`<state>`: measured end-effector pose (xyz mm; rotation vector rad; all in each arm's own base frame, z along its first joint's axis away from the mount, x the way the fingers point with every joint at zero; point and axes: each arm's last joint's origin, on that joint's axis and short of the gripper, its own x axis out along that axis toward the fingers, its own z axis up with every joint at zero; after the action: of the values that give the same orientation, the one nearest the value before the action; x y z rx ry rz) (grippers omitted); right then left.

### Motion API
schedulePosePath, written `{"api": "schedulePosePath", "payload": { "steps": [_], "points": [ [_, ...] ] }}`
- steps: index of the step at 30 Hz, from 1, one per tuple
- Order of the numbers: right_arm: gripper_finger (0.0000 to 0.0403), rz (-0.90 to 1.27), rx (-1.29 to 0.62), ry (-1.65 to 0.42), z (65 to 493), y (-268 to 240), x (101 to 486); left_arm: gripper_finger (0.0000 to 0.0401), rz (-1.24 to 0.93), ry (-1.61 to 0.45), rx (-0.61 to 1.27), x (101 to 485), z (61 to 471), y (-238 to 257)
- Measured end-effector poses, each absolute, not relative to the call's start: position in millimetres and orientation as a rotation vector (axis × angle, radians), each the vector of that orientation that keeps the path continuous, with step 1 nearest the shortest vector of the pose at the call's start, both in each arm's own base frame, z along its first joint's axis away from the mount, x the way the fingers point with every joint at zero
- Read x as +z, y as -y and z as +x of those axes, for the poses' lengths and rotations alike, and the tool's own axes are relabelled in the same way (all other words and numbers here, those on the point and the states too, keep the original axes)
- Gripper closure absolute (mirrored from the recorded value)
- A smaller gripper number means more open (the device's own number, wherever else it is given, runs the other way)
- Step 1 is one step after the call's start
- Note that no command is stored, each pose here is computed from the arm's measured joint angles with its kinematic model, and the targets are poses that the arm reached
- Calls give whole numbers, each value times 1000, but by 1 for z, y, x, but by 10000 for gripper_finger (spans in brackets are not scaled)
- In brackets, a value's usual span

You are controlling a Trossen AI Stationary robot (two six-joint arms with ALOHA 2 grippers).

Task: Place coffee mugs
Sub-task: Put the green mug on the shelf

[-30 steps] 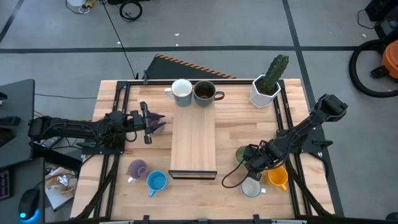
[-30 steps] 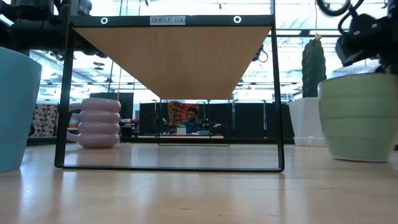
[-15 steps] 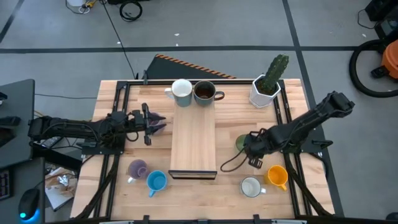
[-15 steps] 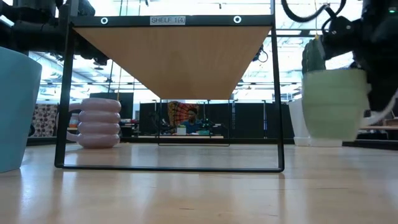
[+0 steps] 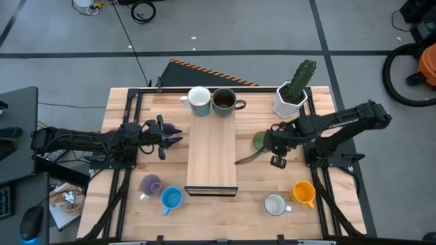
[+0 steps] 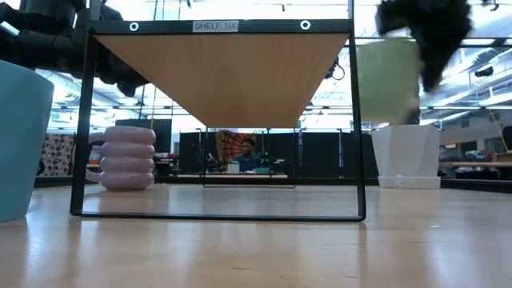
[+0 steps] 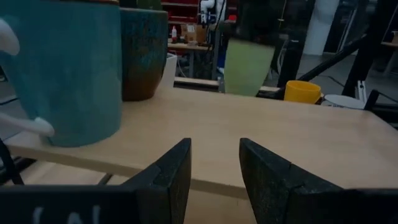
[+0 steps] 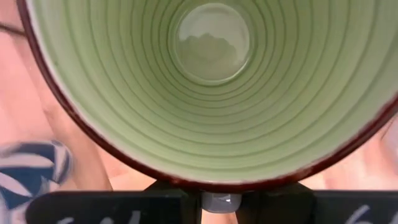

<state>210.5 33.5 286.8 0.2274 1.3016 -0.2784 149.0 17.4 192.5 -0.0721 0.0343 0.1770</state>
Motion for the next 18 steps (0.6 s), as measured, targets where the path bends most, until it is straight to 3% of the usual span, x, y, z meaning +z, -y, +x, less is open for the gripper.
{"api": "schedulePosePath", "payload": {
  "steps": [18],
  "points": [
    [343, 11, -115, -1313, 306, 4, 356, 260, -151, -69, 147, 189, 149, -16]
  ]
}}
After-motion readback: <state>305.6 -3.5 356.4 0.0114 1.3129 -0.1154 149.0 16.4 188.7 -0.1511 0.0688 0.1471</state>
